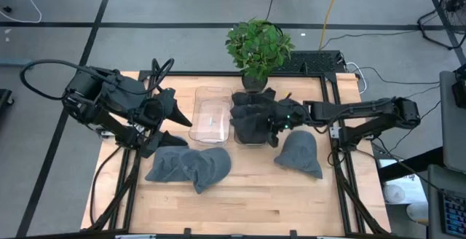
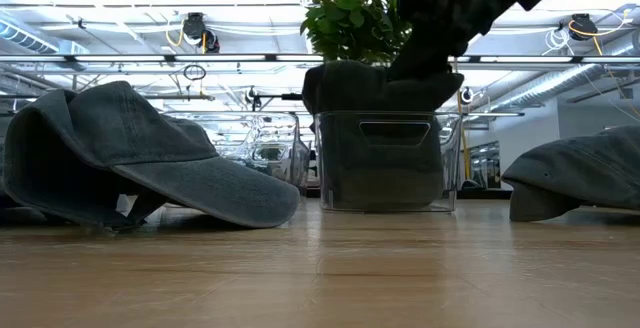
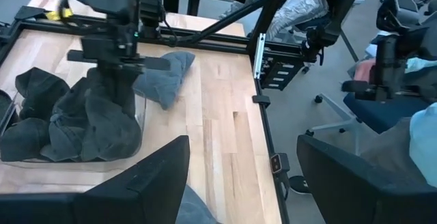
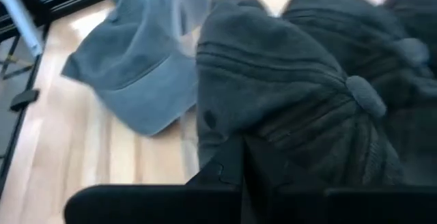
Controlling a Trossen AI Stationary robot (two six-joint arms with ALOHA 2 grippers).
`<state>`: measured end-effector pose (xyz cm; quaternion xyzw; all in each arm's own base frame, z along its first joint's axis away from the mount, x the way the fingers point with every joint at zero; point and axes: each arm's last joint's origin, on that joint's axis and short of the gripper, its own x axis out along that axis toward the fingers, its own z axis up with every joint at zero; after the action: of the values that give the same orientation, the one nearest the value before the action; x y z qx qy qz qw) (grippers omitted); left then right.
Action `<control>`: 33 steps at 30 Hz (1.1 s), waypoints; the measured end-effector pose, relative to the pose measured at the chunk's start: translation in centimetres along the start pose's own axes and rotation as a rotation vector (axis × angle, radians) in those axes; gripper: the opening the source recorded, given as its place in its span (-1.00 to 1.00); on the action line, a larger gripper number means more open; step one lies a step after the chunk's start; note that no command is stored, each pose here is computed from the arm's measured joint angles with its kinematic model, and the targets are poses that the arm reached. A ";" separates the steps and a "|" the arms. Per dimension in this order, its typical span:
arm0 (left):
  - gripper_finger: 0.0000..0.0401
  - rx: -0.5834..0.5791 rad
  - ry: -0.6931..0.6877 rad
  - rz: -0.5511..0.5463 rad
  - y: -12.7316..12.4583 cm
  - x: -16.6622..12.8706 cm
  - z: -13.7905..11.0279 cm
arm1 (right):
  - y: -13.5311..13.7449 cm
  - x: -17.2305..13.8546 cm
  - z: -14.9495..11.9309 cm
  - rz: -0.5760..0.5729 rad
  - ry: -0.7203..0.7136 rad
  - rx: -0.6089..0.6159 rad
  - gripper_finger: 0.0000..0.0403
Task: Pick & Place hat
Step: Put the black cap into the right transparent bin, then put the right blue cap into the left transparent bin
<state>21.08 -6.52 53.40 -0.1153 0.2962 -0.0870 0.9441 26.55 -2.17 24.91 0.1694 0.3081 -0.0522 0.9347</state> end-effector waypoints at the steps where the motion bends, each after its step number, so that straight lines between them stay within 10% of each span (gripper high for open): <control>1: 0.41 0.002 0.000 0.000 0.0 0.0 0.0 | -0.3 0.0 0.1 -0.010 -0.004 0.008 -1.00; 18: 0.40 0.006 0.000 0.000 0.0 0.0 0.0 | -2.5 3.4 -0.6 -0.033 0.077 -0.026 -1.00; 33: 0.39 -0.012 0.015 -0.042 -0.1 0.0 0.0 | -0.3 -5.1 2.5 0.092 -0.237 -0.065 -1.00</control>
<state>21.04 -6.65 53.40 -0.1264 0.3013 -0.1059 0.9391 23.78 -3.37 29.68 0.1455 0.1892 -0.0190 0.9709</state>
